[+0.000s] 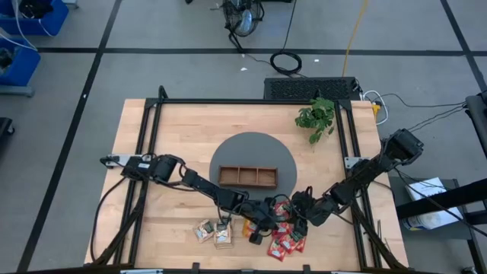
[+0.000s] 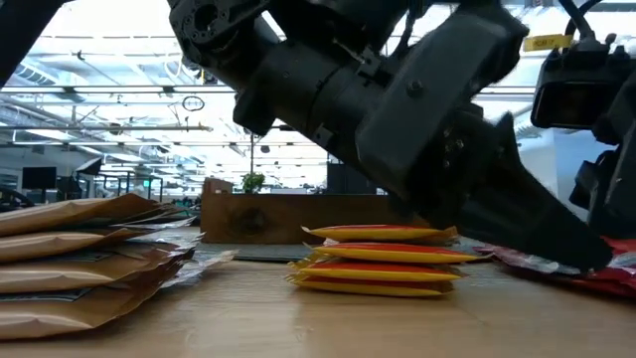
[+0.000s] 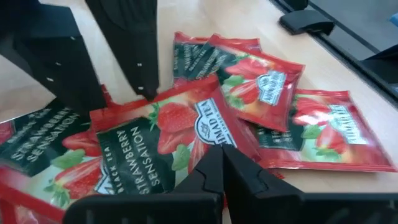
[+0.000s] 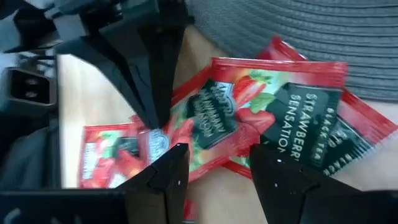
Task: Pick & Place Tea
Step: Put the red tea bag into the right section of the wooden organizer
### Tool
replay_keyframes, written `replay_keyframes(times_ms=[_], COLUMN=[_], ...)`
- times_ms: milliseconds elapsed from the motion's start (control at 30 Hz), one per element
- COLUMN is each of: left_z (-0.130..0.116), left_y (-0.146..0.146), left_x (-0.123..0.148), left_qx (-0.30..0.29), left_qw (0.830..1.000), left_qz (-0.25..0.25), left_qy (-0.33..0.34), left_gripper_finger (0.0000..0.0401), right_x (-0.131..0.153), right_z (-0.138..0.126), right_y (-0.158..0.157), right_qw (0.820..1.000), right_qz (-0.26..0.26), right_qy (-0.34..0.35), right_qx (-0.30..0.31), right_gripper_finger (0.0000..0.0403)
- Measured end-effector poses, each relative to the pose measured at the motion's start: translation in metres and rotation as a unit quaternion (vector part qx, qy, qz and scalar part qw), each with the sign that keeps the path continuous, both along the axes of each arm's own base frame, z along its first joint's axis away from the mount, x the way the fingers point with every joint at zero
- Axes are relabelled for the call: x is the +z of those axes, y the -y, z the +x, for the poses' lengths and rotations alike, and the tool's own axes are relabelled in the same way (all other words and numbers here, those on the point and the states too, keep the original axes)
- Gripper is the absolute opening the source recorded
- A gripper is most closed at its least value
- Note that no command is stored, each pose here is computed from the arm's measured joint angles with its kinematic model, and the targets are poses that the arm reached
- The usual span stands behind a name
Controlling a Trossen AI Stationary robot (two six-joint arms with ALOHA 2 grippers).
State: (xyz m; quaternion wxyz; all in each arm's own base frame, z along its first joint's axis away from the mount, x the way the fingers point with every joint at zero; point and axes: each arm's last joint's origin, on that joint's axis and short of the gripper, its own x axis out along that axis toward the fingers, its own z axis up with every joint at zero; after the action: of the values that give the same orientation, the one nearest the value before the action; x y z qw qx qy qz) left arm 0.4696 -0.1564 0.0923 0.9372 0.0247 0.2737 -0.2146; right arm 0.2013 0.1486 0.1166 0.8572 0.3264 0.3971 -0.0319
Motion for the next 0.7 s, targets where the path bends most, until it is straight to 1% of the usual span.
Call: replay_keyframes(times_ms=[200, 333, 500, 567, 700], left_z=[0.0001, 0.0001, 0.0009, 0.0014, 0.0017], left_y=[-0.0014, -0.0017, -0.0029, -0.0032, -0.0039], left_x=[-0.0009, -0.0010, -0.0006, -0.0001, -0.0001], left_qx=[0.002, 0.001, 0.016, 0.021, 0.024], left_qw=[1.000, 1.000, 1.000, 0.999, 0.999], left_qz=[0.003, 0.008, 0.022, 0.028, 0.029], left_qy=[-0.003, -0.001, 0.007, 0.012, 0.014], left_gripper_finger=[0.0012, 0.0004, 0.0010, 0.0005, 0.0008], right_x=[-0.0008, -0.0008, 0.0006, 0.0008, -0.0002], right_z=[-0.0002, -0.0002, 0.0011, 0.0016, 0.0029], right_y=[0.0013, 0.0012, 0.0004, 0.0009, 0.0024], right_qw=[1.000, 1.000, 1.000, 1.000, 1.000], right_qz=[-0.005, -0.007, -0.010, -0.014, -0.018], right_qy=[-0.005, -0.004, 0.007, 0.010, 0.009], right_qx=[-0.001, 0.003, 0.011, 0.014, 0.013], right_gripper_finger=[0.0155, 0.0155, 0.0155, 0.0155, 0.0152])
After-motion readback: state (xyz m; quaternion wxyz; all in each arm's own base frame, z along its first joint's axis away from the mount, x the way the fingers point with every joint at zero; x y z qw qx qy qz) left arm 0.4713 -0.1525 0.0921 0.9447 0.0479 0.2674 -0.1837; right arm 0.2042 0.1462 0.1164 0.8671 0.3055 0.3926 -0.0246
